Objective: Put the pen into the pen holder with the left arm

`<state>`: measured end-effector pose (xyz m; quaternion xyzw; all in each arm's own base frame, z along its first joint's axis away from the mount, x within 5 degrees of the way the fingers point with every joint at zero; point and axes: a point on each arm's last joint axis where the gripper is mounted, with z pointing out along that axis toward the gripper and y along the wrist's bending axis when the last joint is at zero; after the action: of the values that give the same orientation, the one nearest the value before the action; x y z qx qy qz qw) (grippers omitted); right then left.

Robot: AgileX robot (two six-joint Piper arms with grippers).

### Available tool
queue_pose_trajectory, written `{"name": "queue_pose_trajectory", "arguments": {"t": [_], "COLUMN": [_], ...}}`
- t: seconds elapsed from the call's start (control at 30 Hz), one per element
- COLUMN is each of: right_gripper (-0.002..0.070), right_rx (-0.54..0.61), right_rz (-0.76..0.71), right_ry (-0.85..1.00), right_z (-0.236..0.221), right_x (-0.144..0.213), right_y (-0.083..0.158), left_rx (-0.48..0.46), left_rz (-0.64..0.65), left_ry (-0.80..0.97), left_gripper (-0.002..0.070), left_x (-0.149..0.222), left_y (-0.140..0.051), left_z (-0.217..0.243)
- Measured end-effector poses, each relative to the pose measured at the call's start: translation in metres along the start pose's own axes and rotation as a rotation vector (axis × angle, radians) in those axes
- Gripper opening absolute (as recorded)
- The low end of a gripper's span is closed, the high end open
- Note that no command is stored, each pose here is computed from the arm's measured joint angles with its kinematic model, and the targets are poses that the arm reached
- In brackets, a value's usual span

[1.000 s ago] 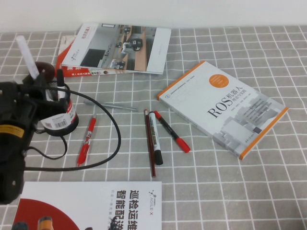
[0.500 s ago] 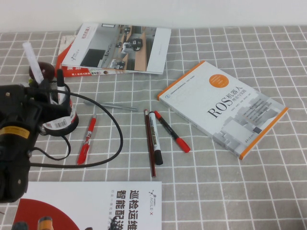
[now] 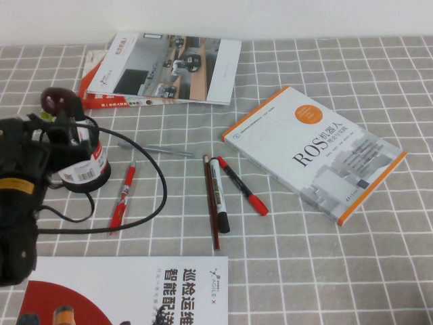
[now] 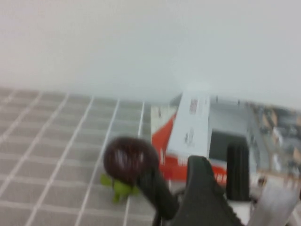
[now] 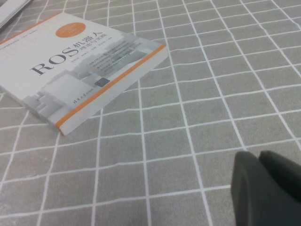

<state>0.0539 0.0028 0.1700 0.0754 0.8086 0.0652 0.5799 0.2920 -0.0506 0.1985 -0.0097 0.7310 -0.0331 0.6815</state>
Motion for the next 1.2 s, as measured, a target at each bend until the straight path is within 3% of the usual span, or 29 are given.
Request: {"name": "queue_pose_trajectory", "arguments": {"t": [0.1,0.17,0.23,0.33,0.43,0.87,1.2], "right_gripper": [-0.0015,-0.0015,-0.0015,-0.0015,-0.0015,-0.0015,-0.0015], "right_rx": [0.000,0.000,0.000,0.000,0.000,0.000,0.000], "right_rz": [0.000,0.000,0.000,0.000,0.000,0.000,0.000], "right_ry": [0.000,0.000,0.000,0.000,0.000,0.000,0.000], "right_z": [0.000,0.000,0.000,0.000,0.000,0.000,0.000], "right_x": [0.000,0.000,0.000,0.000,0.000,0.000,0.000], "right_y": [0.000,0.000,0.000,0.000,0.000,0.000,0.000], "left_rx": [-0.001,0.011,0.027,0.067,0.115,0.264,0.269], "left_rz": [-0.005,-0.018,-0.036,-0.063,-0.065,-0.021,0.038], "left_ry": [-0.032,-0.050,-0.035,-0.002,0.060,0.079,0.209], "left_gripper": [0.0372,0.0333,0.0258,0.0090,0.0023,-0.0001,-0.0003], "left_x": [-0.014,-0.032,-0.046,-0.070,-0.086,-0.110,-0.096], "left_y": [0.001,0.002,0.002,0.002,0.002,0.010,0.013], "left_z": [-0.010,-0.023,-0.038,-0.066,-0.097,-0.216,-0.231]}}
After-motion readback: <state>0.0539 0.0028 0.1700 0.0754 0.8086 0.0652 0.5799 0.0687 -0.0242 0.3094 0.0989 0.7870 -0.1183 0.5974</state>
